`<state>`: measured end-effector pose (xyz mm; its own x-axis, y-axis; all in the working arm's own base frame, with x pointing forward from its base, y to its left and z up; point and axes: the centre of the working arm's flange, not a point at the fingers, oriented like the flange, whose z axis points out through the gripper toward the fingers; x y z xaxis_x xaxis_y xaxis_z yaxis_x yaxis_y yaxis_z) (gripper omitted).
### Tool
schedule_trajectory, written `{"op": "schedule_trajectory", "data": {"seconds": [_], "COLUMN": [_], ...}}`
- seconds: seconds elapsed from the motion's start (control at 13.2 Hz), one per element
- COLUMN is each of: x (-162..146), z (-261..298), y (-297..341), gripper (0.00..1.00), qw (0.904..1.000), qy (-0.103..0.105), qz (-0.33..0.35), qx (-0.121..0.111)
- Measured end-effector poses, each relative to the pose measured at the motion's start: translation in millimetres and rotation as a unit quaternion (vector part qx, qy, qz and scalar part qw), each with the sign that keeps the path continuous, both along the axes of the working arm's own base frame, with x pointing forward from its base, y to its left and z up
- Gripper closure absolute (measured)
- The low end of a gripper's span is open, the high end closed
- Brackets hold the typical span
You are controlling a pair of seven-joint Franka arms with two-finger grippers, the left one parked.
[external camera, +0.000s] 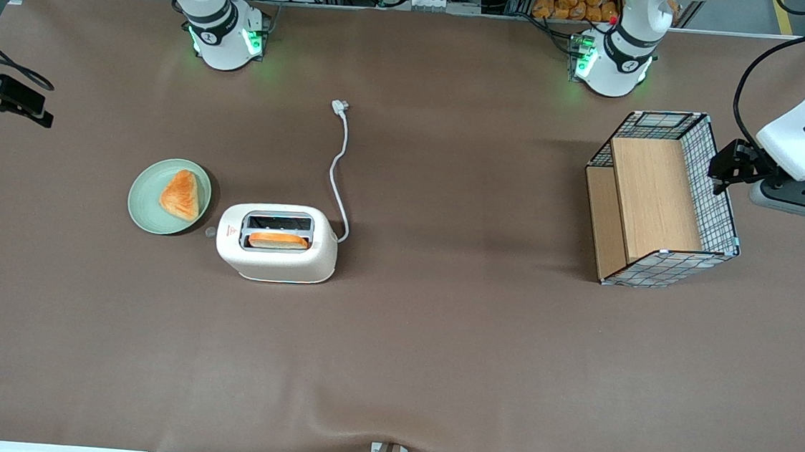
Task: Press toaster button with right arm
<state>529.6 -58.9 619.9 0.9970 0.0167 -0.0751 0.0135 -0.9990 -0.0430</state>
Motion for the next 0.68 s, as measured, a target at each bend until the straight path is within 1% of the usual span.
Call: {"op": "schedule_trajectory", "data": {"seconds": [0.3,0.53,0.68], "x": [-14,-16,-16], "z": [15,34,40], "y": [0,-1,0], "gripper": [0.00,0.00,0.00], "qw": [0.9999,1.0000,1.0000], "qy": [0.013,-0.001,-0.007], "qz": [0.001,0.001,0.002], "qx": [0.000,-0.002,-0.003]}}
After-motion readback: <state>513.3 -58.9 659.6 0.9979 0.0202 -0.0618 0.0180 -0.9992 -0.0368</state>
